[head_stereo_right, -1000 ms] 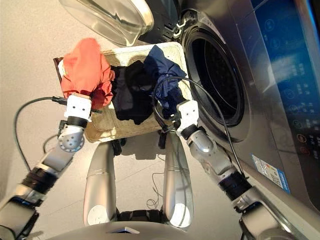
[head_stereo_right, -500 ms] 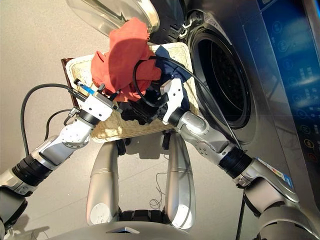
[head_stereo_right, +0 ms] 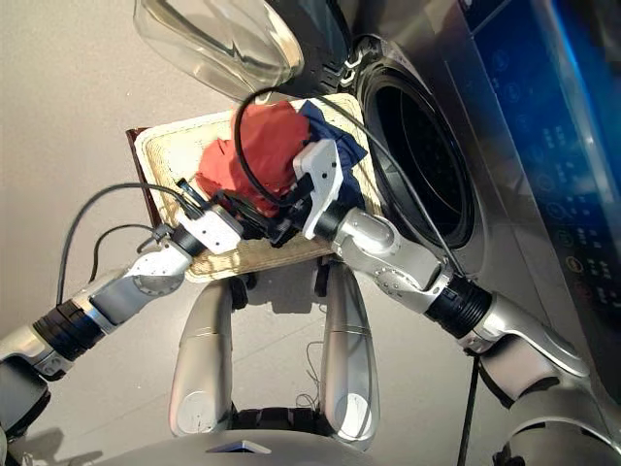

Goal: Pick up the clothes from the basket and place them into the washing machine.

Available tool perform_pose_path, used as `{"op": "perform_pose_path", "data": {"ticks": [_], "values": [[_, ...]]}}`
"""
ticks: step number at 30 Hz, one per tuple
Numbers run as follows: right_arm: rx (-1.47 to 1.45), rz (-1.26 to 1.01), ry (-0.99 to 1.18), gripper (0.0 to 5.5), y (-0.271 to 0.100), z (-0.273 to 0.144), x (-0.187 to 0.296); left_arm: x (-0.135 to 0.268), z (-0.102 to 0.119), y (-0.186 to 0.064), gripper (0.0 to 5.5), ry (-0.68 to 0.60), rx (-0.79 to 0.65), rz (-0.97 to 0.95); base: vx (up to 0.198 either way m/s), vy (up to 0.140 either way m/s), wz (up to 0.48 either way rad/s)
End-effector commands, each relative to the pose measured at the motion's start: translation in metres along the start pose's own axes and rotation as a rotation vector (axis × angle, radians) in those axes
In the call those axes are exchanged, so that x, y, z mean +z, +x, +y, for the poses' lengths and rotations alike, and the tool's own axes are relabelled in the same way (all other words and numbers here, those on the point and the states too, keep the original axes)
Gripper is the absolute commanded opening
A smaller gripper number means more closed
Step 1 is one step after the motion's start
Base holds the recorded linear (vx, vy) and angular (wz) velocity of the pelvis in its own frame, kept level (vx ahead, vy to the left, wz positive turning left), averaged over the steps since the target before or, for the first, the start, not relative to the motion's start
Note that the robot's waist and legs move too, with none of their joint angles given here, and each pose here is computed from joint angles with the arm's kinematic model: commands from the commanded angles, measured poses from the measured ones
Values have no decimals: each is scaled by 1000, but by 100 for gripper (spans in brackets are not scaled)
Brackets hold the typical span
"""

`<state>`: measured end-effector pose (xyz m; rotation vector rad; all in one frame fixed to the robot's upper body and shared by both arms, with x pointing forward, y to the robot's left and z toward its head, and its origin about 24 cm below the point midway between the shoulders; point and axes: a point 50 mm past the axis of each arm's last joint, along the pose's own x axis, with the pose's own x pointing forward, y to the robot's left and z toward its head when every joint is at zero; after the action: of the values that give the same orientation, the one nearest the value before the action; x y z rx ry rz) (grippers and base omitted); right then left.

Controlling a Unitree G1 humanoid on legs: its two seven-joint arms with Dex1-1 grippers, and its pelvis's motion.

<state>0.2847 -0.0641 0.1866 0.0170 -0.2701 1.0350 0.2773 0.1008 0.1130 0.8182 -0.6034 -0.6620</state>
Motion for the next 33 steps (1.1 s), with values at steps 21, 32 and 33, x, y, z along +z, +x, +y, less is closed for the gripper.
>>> {"op": "perform_pose_path", "data": {"ticks": [21,32,33], "values": [[-295,-17,84,550,1,-24,-33,50,-3,15,0,64,118,-276,33,26,-11],[-213,15,104,550,-12,-11,-31,52,31,12,0,220,264,-302,0,0,0],[-206,19,116,550,-12,-10,-32,52,32,13,0,220,268,-302,0,0,0]]}}
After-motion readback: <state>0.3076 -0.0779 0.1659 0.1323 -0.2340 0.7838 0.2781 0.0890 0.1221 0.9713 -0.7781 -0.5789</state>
